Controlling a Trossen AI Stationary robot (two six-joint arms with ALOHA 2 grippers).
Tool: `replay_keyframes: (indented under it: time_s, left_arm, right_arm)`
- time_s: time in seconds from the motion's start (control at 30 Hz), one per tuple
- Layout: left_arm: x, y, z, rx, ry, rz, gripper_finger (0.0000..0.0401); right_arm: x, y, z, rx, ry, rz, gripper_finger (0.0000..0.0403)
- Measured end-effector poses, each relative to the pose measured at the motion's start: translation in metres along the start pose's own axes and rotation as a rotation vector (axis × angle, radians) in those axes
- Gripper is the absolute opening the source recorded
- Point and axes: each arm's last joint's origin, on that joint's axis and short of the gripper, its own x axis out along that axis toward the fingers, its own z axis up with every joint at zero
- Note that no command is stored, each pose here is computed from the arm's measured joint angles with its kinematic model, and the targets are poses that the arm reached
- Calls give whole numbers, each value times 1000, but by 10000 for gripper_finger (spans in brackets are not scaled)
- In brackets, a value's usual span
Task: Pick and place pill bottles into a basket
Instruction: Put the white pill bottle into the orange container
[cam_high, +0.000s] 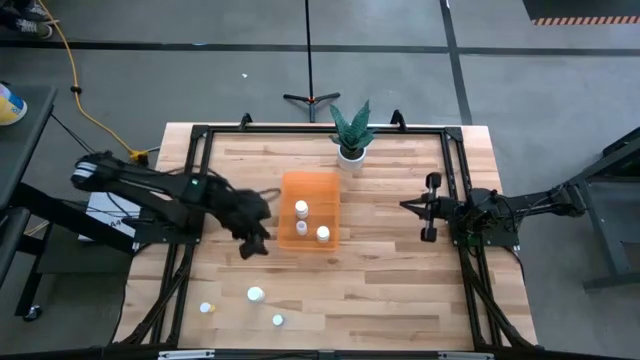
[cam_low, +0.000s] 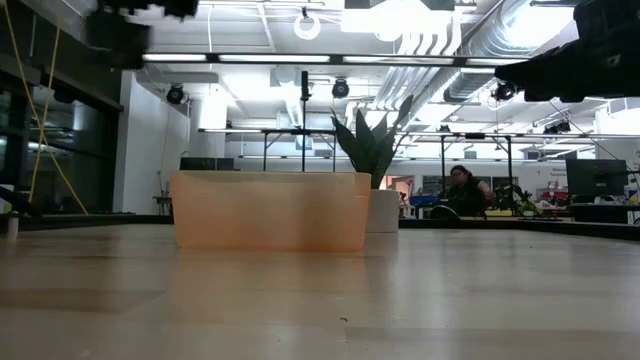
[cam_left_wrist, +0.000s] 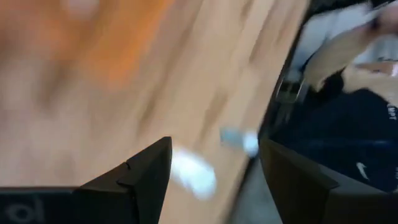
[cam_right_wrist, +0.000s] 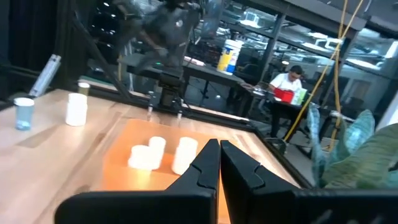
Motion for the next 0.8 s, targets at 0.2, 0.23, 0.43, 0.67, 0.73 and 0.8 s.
replay_keyframes:
  time_s: [0.2, 0.23, 0.43, 0.67, 0.73, 0.8]
  left_arm:
    - [28, -24, -11, -437, 294, 132, 275]
    - [34, -29, -13, -490, 308, 155, 275]
    - [62, -42, -34, -690, 326, 343, 275]
    - [86, -41, -60, -838, 259, 612, 275]
    - [90, -42, -62, -820, 214, 621, 275]
    - [92, -45, -63, -797, 170, 594, 275]
  right_arm:
    - [0, -1, 0, -8, 8, -27, 2]
    - [0, -1, 0, -9, 8, -27, 1]
    - [0, -1, 0, -10, 8, -26, 7]
    - [0, 0, -1, 13, 17, -23, 1]
    - [0, 0, -1, 22, 19, -21, 1]
    - [0, 0, -2, 42, 22, -19, 3]
